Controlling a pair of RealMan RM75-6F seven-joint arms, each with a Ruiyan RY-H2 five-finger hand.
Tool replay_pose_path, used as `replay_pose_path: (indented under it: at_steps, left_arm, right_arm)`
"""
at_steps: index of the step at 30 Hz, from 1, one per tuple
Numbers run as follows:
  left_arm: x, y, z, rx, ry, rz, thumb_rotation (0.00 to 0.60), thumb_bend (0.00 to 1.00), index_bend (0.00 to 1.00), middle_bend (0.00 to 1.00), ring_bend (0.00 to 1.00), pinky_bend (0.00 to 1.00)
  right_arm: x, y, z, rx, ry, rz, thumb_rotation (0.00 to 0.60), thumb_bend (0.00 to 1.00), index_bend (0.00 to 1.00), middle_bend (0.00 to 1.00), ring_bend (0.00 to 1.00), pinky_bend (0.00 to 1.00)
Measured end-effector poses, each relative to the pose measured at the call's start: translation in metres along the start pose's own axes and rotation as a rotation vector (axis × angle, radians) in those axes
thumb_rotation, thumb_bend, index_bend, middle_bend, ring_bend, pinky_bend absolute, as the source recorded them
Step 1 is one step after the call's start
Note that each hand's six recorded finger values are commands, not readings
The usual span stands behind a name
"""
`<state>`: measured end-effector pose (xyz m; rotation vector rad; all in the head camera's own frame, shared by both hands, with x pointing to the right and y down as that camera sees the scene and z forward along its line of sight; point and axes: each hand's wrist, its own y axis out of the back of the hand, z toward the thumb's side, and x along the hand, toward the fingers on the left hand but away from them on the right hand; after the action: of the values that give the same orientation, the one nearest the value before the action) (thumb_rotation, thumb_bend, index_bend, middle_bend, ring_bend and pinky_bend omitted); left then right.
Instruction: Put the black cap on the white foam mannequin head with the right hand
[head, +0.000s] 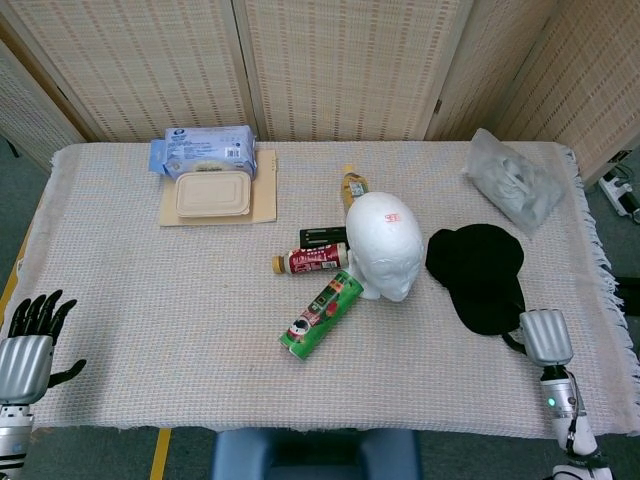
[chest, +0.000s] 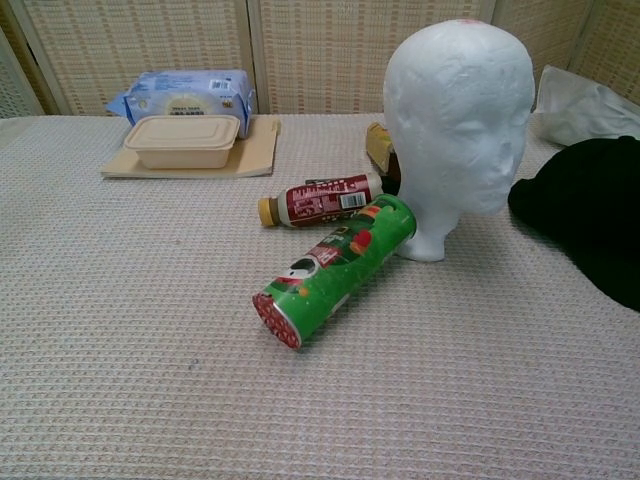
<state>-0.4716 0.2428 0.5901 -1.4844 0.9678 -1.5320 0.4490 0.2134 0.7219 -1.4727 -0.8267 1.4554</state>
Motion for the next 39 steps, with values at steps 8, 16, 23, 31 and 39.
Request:
replay_pose_path:
  at_steps: [8,16,23,31,39]
  left_arm:
    - [0.001,0.002,-0.002,0.0,0.005,0.011,0.6,0.16,0.18,0.1,0.01,0.08]
    - [0.002,0.003,-0.003,0.007,0.009,0.023,0.6,0.19,0.18,0.1,0.01,0.09]
    - [0.003,0.011,-0.005,0.03,0.031,0.097,0.6,0.19,0.18,0.1,0.02,0.09]
    - [0.003,0.014,-0.005,0.032,0.036,0.132,0.6,0.19,0.18,0.1,0.02,0.1]
    - [0.004,0.016,-0.006,0.033,0.038,0.155,0.6,0.19,0.19,0.1,0.03,0.1]
  right_arm:
    - [-0.003,-0.001,0.004,0.007,0.009,0.0,0.6,0.14,0.47,1.0,1.0,1.0]
    - [-0.006,0.0,0.005,0.003,0.004,-0.006,0.6,0.16,0.47,1.0,1.0,1.0]
    - [-0.013,0.004,0.01,-0.023,0.002,-0.033,0.6,0.19,0.47,1.0,1.0,1.0]
    - [-0.021,0.012,0.014,-0.052,-0.002,-0.077,0.6,0.2,0.47,1.0,1.0,1.0]
    - [-0.034,0.028,0.014,-0.09,-0.015,-0.147,0.6,0.22,0.47,1.0,1.0,1.0]
